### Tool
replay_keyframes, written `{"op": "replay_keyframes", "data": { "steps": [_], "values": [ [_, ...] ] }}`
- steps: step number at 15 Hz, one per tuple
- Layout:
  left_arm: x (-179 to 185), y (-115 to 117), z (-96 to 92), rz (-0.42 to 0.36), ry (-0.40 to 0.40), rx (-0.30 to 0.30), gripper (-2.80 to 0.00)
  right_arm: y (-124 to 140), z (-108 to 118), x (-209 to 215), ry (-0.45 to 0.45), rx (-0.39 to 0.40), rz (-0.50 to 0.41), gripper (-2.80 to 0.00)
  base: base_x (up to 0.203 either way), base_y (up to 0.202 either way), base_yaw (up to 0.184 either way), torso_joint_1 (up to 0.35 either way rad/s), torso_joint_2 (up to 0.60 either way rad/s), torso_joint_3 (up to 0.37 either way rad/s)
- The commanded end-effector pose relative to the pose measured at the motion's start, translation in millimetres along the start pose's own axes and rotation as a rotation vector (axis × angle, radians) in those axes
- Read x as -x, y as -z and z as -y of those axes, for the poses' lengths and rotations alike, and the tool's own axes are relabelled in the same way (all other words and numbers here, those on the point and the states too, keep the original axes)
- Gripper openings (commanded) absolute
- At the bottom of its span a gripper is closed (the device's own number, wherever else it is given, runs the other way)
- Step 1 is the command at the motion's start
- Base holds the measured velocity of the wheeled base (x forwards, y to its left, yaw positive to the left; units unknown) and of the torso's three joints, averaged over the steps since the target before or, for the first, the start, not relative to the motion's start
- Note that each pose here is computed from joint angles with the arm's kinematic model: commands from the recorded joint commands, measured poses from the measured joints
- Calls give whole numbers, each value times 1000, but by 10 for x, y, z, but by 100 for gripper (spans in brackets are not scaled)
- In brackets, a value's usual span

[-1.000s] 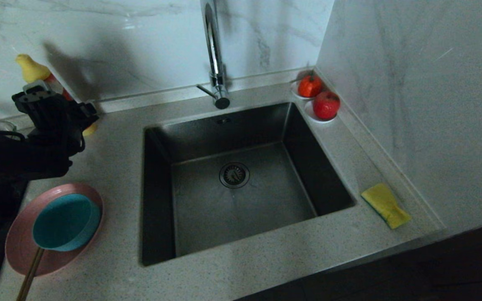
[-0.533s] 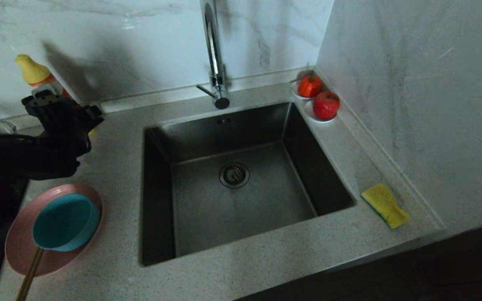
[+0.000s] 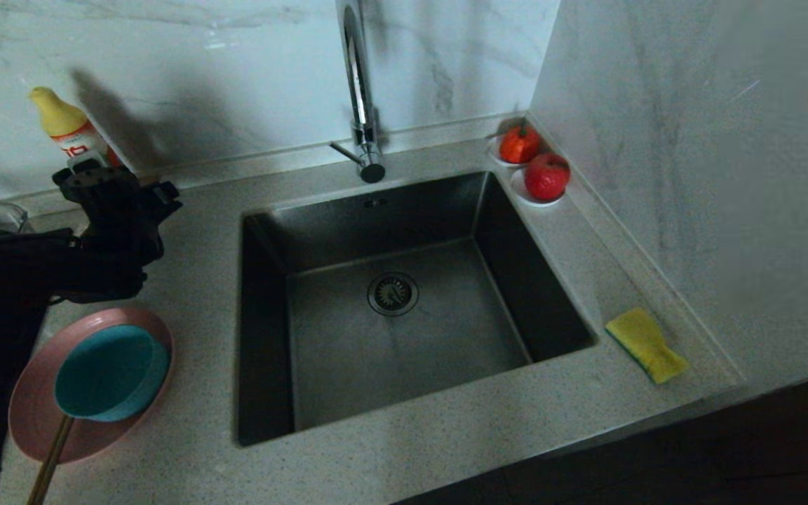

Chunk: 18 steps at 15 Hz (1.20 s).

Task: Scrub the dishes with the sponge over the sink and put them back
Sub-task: Grab the dish soap

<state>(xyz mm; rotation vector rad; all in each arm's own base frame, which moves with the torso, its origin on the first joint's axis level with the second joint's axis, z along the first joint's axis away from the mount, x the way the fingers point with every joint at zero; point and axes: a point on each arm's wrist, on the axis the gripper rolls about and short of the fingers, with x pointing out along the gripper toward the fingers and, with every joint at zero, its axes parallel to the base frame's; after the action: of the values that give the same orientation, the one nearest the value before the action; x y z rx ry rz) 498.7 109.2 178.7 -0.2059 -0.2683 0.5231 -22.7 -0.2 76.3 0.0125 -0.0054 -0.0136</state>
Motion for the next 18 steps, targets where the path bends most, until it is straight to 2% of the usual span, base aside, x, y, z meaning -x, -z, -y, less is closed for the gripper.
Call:
{"op": "replay_keyframes", "data": {
  "steps": [1, 5, 6, 8, 18],
  "values": [
    [-46, 63, 2, 9, -1, 4, 0, 0, 0, 0, -1, 0, 1, -280, 0, 0, 0, 0, 0, 0],
    [-71, 83, 32, 8, 3, 7, 0, 0, 0, 0, 0, 0, 1, -280, 0, 0, 0, 0, 0, 0],
    [-84, 78, 37, -7, -9, -1, -280, 0, 0, 0, 0, 0, 1, -280, 0, 0, 0, 0, 0, 0],
    [-90, 47, 40, -7, -32, 0, -280, 0, 0, 0, 0, 0, 1, -280, 0, 0, 0, 0, 0, 0],
    [-108, -44, 66, 22, -23, 11, -280, 0, 0, 0, 0, 0, 1, -280, 0, 0, 0, 0, 0, 0]
  ]
}}
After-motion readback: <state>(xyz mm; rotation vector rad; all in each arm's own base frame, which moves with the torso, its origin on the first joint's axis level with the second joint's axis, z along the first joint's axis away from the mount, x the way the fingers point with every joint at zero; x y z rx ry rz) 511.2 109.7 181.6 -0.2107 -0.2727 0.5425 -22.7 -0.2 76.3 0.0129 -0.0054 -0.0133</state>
